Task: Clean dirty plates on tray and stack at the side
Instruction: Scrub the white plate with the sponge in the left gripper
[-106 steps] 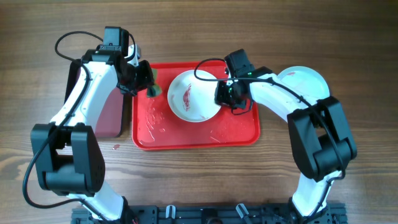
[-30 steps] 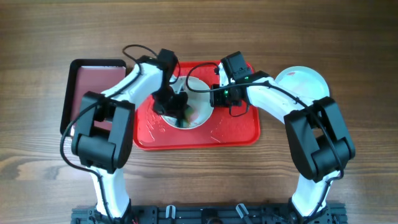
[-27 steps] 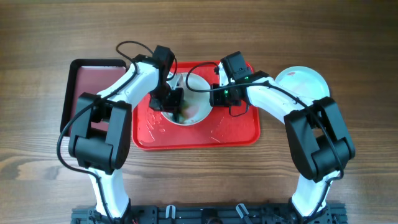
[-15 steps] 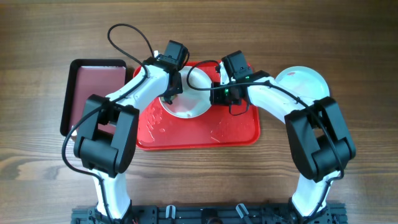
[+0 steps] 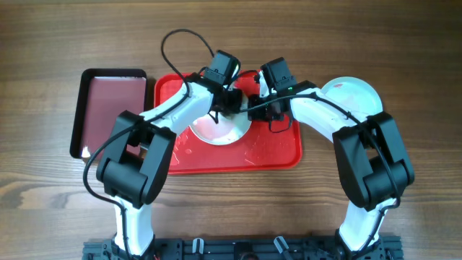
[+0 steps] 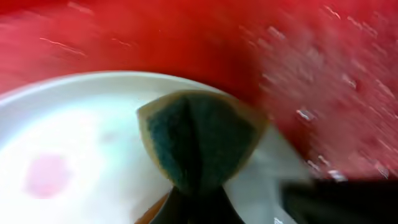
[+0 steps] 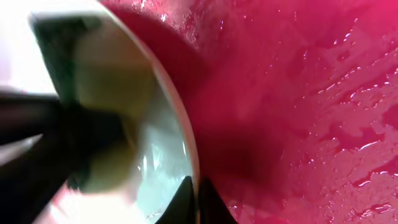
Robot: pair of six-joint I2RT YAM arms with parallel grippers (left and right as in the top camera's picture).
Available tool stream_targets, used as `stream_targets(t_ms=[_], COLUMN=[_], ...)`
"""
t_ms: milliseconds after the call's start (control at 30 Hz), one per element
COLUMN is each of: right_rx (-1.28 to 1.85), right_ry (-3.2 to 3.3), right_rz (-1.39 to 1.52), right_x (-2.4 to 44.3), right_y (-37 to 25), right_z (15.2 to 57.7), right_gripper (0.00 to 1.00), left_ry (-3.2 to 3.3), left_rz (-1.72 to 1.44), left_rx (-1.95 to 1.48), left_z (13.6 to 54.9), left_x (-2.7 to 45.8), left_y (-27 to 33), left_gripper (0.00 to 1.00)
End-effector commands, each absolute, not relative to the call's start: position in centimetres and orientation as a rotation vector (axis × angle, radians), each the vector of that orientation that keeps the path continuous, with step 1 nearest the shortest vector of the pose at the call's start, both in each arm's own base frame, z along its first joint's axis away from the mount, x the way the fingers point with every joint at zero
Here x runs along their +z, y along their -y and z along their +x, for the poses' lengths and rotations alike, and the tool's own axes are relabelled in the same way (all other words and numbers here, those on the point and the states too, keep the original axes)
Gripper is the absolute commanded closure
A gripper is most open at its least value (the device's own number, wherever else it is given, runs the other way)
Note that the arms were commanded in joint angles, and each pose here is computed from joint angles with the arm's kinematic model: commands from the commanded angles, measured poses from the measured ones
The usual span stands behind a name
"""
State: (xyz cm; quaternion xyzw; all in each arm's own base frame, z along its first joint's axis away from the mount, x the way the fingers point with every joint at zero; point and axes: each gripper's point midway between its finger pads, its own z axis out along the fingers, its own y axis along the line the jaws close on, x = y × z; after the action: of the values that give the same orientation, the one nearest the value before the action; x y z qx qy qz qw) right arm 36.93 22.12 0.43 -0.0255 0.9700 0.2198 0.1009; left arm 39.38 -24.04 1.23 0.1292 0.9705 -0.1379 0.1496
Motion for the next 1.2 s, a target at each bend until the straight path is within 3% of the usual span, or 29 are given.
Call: stream_targets(t_ms=[0,167,300,367,433,600,633,700,800,867,1000,1167], right_rx=[0.613,0.613,0.613,0.613,0.613,0.613,0.614,0.615,0.615,0.616,0.614,0.611], right_ry=[-2.901,-2.902,-2.902,-2.902,-2.902,-2.902,-2.901,-2.9,-2.9,-2.9,-2.906,-2.912], right_rz=[-0.131,-0.13,-0.134,-0.137,-0.138,-0.137,-0.138,-0.132,-0.133,-0.133,-0.131,-0.13], right_x=[-0.9,-1.0,-1.0,-1.0,-1.0,-1.0,-0.9,-0.9,-0.9,-0.9,-1.0,-1.0], right_y=[-22.0,-22.0,-22.1,-22.2,-22.2,-22.2,-22.2,-22.2,-22.2,-22.2,-22.2,-22.1], right_z=[35.9,35.9,35.9,35.8,35.8,35.8,35.8,35.9,35.9,35.9,35.8,35.6], right_gripper=[0.96,0.96,0.96,0.96,0.96,0.96,0.96,0.96,0.96,0.96,0.96,0.96], left_ry=[-2.852,-2.885,-2.858,-2.813,-2.822,-3.065,-3.141,-3.332,-3.286,-3.196,-3.042,-2.885], left_rz=[0.675,0.576,-0.054,-0.257,-0.422,-0.402,-0.371,-0.135,0.229,0.328,0.17,-0.145], left_rx=[-0.748,-0.653,-0.011,0.142,0.22,0.356,0.324,-0.1,-0.803,-1.018,-1.028,-0.531], left_z=[34.0,35.5,41.5,42.3,41.5,35.3,33.8,31.2,29.9,30.1,34.6,41.9], left_x=[0.4,-0.1,-1.1,-0.9,-1.0,-1.6,-1.6,-1.6,0.5,1.6,1.5,0.2], left_y=[28.1,25.4,13.8,9.8,7.3,6.4,7.0,11.4,17.8,19.7,21.1,17.0], left_gripper=[0.96,0.96,0.96,0.96,0.96,0.96,0.96,0.96,0.96,0.96,0.96,0.96])
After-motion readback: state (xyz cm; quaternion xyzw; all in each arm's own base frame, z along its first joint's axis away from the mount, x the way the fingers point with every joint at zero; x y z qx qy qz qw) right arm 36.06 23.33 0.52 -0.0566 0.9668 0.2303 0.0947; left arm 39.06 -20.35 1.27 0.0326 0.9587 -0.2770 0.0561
